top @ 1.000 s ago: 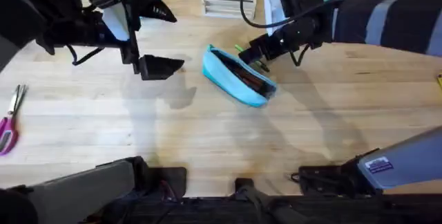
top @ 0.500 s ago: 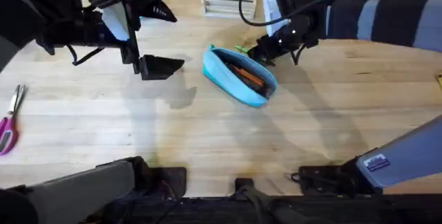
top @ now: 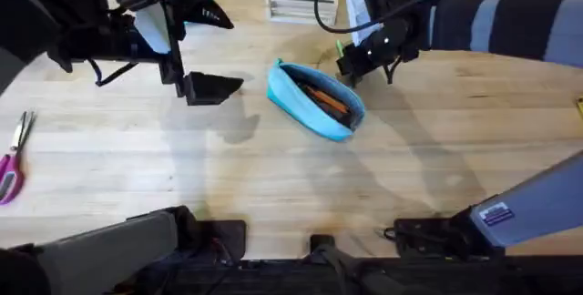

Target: Unzip the bag, pick up the pens from the table one at a time and place them inside, then zip the bag closed.

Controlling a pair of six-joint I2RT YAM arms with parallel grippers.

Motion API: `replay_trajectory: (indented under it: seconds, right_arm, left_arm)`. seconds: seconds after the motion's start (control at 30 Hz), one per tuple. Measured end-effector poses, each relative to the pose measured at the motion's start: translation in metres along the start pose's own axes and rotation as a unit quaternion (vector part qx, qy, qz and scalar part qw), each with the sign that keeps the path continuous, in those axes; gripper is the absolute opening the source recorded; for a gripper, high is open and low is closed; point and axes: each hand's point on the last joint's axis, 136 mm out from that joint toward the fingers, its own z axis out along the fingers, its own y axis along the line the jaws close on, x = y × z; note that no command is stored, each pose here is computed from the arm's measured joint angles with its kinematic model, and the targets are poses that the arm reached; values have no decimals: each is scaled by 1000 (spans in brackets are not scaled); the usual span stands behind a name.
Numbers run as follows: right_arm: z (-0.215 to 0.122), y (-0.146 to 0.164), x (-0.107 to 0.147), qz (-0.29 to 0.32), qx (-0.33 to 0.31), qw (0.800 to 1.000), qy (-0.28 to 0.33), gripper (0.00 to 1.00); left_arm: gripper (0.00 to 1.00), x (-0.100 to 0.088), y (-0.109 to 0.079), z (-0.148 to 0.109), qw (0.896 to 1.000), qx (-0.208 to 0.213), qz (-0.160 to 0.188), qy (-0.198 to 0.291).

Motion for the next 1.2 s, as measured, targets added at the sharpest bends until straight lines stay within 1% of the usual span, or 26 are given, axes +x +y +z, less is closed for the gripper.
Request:
replay_trajectory:
  seconds: [0.23,0.37,0.43,0.53,0.67,0.77,0.93,1.1,1.2]
  right_arm:
    - [-2,0,1,-5,-1,1000,6,43]
    - [-11,1,12,-17,-3,999,30,41]
    - [-19,0,13,-21,-3,999,34,40]
    - [-39,-7,3,-20,1,1000,21,37]
    - [-77,-23,-19,-15,13,1000,-16,34]
    - [-106,-29,-25,-27,21,999,-40,32]
    - [-144,-24,-23,-67,14,996,-64,32]
    - [-176,0,-13,-122,-40,988,-86,32]
    - [-185,14,0,-152,-76,982,-79,32]
  left_arm:
    - [993,0,0,0,1000,0,0,0]
    - [993,0,0,0,1000,0,0,0]
    - [993,0,0,0,1000,0,0,0]
    - [993,0,0,0,1000,0,0,0]
    - [993,0,0,0,1000,0,0,0]
    - [993,0,0,0,1000,0,0,0]
    - [993,0,0,0,1000,0,0,0]
    - [993,0,0,0,1000,0,0,0]
    - [993,0,0,0,1000,0,0,0]
